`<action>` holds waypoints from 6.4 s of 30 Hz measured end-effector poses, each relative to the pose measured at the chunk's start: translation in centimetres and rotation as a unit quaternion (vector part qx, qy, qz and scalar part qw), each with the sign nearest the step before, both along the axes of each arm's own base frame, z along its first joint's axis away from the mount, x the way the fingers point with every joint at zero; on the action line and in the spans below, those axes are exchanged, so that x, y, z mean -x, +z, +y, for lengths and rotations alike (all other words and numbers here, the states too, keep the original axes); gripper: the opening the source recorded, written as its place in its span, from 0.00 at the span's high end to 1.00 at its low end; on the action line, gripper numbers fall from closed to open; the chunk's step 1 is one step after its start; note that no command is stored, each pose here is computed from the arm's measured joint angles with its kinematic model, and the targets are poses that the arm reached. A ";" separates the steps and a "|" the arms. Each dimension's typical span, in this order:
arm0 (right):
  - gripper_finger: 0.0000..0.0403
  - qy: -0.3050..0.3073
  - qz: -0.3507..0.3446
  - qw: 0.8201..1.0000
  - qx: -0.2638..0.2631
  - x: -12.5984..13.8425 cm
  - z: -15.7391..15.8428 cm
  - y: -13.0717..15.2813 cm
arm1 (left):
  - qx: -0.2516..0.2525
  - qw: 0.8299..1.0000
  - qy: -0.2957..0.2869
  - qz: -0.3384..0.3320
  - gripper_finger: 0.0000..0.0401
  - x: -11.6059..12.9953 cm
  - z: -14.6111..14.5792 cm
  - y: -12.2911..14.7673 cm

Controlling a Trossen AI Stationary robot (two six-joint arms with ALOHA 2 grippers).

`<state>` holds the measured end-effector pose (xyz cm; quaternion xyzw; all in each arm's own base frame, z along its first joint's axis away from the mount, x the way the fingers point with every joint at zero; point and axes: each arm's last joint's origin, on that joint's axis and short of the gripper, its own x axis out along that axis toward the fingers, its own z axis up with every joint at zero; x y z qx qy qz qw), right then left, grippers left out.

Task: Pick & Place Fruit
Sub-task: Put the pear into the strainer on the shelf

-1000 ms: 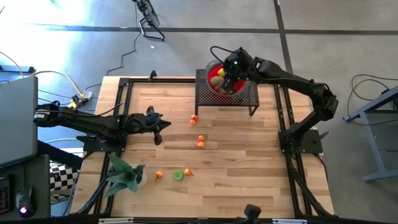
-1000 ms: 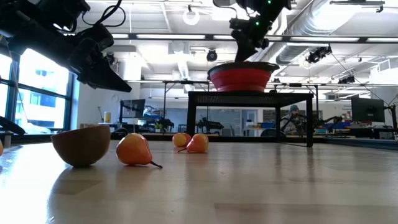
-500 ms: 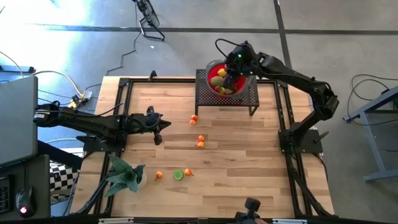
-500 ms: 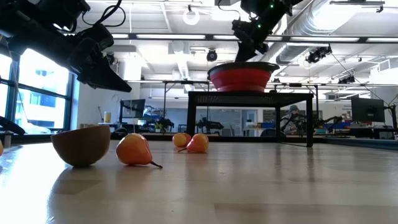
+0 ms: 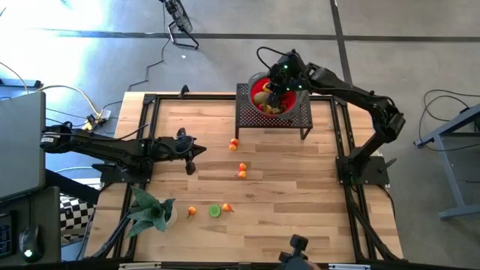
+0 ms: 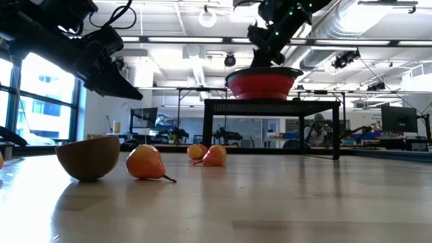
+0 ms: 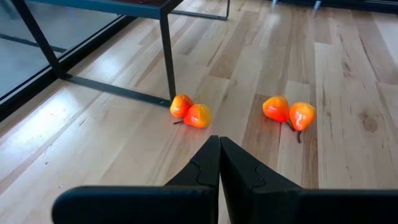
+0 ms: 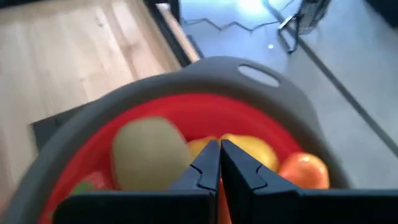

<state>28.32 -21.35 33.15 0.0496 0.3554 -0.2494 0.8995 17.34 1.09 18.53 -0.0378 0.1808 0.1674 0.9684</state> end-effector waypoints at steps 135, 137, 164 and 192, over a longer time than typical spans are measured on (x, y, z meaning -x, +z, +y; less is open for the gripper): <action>0.68 0.316 -0.059 0.945 -0.052 -8.5 23.9 -0.2 | 0.000 1.000 0.001 0.007 0.99 0.1 0.0 -0.1; 0.68 0.310 -0.064 0.947 -0.059 -8.9 23.9 -0.4 | 0.000 1.000 0.001 0.008 0.99 0.1 0.0 -0.1; 0.68 0.305 0.127 0.939 -0.096 -12.9 24.2 -11.7 | -0.012 0.999 -0.004 0.031 0.99 0.2 0.0 -0.5; 0.50 0.268 0.193 0.941 -0.068 -13.4 24.0 -15.4 | -0.012 0.999 -0.004 0.031 0.99 0.2 0.0 -0.5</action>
